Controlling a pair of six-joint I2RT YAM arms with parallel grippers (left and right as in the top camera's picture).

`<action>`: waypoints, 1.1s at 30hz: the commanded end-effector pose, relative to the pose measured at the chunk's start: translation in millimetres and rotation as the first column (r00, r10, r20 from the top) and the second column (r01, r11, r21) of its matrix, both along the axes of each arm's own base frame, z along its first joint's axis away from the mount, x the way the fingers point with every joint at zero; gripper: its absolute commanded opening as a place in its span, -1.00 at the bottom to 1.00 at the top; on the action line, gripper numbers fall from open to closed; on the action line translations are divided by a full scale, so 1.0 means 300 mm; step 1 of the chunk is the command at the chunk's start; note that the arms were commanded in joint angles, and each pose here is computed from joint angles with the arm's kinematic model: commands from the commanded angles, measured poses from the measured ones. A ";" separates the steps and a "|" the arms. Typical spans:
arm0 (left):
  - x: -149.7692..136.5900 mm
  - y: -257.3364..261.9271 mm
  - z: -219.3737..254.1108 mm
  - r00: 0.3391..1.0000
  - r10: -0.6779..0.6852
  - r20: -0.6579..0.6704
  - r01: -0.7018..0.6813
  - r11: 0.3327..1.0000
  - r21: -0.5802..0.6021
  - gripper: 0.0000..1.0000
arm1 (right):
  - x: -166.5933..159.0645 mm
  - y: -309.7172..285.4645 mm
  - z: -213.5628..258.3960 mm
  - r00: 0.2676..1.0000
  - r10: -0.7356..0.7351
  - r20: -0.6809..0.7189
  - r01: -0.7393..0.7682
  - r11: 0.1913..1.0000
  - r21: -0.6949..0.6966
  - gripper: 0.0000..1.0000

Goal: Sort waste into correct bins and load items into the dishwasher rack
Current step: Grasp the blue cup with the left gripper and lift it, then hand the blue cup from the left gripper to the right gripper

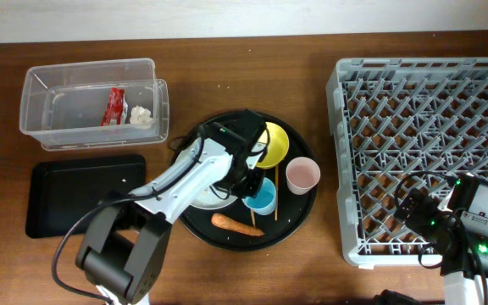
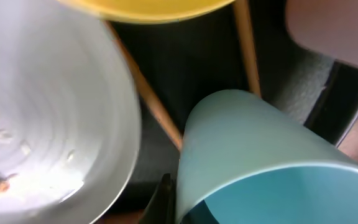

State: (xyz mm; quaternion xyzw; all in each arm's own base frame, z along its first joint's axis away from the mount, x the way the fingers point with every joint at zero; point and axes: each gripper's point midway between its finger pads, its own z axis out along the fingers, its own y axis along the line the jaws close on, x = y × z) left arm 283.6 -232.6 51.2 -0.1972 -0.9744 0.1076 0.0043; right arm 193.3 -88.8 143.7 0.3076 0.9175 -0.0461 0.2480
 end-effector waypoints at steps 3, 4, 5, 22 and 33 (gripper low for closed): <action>0.141 0.125 0.232 0.990 0.111 0.084 -0.105 0.991 -0.077 -1.00 | 0.058 0.069 0.036 0.986 0.142 0.082 -0.147 0.987 0.065 0.96; 0.172 0.130 0.343 0.987 0.118 0.110 -0.092 0.971 -0.219 -1.00 | 0.120 0.179 0.077 0.922 0.324 0.211 -0.355 0.926 0.131 0.97; 0.187 0.130 0.398 0.985 0.126 0.116 -0.087 0.950 -0.299 -1.00 | 0.154 0.245 0.119 0.856 0.415 0.309 -0.474 0.868 0.147 0.97; 0.092 -0.110 0.806 0.960 -0.141 0.240 0.277 0.410 -0.869 -1.00 | 0.295 0.845 0.473 -0.061 0.525 0.849 -0.998 -0.012 -0.064 0.97; 0.034 -0.174 0.806 0.958 -0.195 0.211 0.274 0.399 -0.875 -1.00 | 0.227 1.004 0.554 -0.359 0.473 0.805 -0.933 -0.173 -0.314 0.87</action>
